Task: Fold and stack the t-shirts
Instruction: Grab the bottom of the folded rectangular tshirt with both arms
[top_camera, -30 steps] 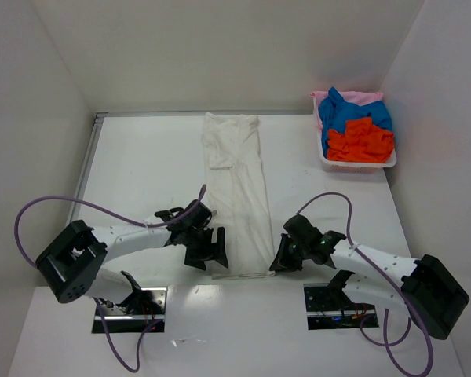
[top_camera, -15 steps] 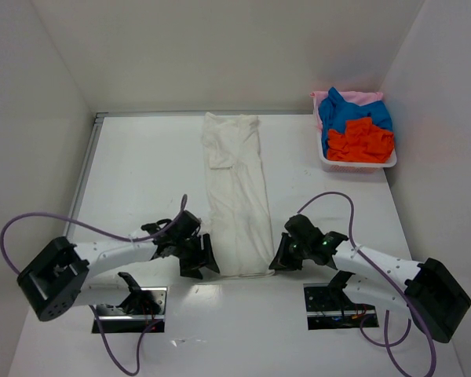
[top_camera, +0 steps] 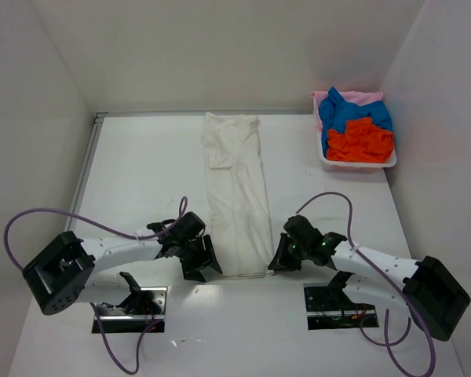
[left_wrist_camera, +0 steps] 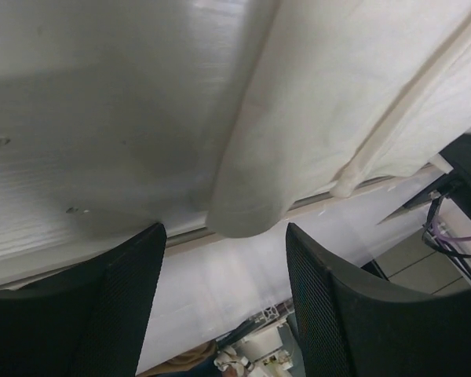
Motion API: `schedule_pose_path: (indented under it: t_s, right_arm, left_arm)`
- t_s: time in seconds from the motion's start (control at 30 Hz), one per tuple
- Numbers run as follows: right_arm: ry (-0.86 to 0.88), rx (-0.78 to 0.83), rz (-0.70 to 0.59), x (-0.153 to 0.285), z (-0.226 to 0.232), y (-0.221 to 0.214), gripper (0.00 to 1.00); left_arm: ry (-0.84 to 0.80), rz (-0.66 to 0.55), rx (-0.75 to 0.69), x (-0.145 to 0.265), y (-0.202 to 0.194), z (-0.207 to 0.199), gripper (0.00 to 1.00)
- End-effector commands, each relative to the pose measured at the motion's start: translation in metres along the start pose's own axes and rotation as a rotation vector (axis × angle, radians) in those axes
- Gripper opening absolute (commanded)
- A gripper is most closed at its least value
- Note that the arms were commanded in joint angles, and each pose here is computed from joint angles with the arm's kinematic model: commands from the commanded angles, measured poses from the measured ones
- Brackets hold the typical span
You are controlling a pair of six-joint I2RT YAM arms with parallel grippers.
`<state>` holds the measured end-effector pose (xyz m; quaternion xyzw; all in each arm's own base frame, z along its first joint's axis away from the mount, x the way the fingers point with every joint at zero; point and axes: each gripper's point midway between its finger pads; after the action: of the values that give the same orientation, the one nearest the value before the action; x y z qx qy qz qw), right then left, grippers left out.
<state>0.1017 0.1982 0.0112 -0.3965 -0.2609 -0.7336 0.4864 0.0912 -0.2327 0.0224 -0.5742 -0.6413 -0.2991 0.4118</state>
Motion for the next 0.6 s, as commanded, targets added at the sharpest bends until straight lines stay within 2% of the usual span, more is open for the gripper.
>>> schedule_pose_path:
  t_s: [0.0, 0.03, 0.13, 0.3, 0.47, 0.57]
  right_arm:
    - [0.046, 0.007, -0.023, 0.004, 0.01, 0.002, 0.11]
    - [0.054, 0.01, -0.036, 0.005, 0.012, 0.004, 0.11]
    - [0.063, -0.008, -0.038, 0.008, 0.011, 0.003, 0.11]
    - [0.063, -0.008, -0.038, 0.008, 0.011, 0.003, 0.11]
    - [0.052, -0.011, -0.034, 0.005, 0.01, 0.003, 0.12]
    - [0.052, -0.011, -0.034, 0.005, 0.01, 0.003, 0.12]
  left_arm:
    - [0.048, -0.081, -0.024, -0.004, 0.017, 0.001, 0.71]
    - [0.062, -0.085, -0.021, -0.002, 0.017, 0.004, 0.71]
    - [0.069, -0.107, 0.008, -0.001, 0.02, 0.004, 0.59]
    - [0.08, -0.145, 0.037, 0.005, 0.021, 0.012, 0.46]
    - [0.086, -0.114, -0.007, -0.003, 0.022, 0.008, 0.46]
    - [0.089, -0.089, -0.027, -0.01, 0.023, 0.005, 0.51]
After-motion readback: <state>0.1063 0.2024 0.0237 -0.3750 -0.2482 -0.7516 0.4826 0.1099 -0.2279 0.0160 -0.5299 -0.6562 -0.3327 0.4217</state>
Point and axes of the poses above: each gripper's point midway between its finger pads, its own x axis back along the fingers, its own z axis along the line the jaws close on, y = z × x, and after that the axes turned 9 degrees about -x, right-handed
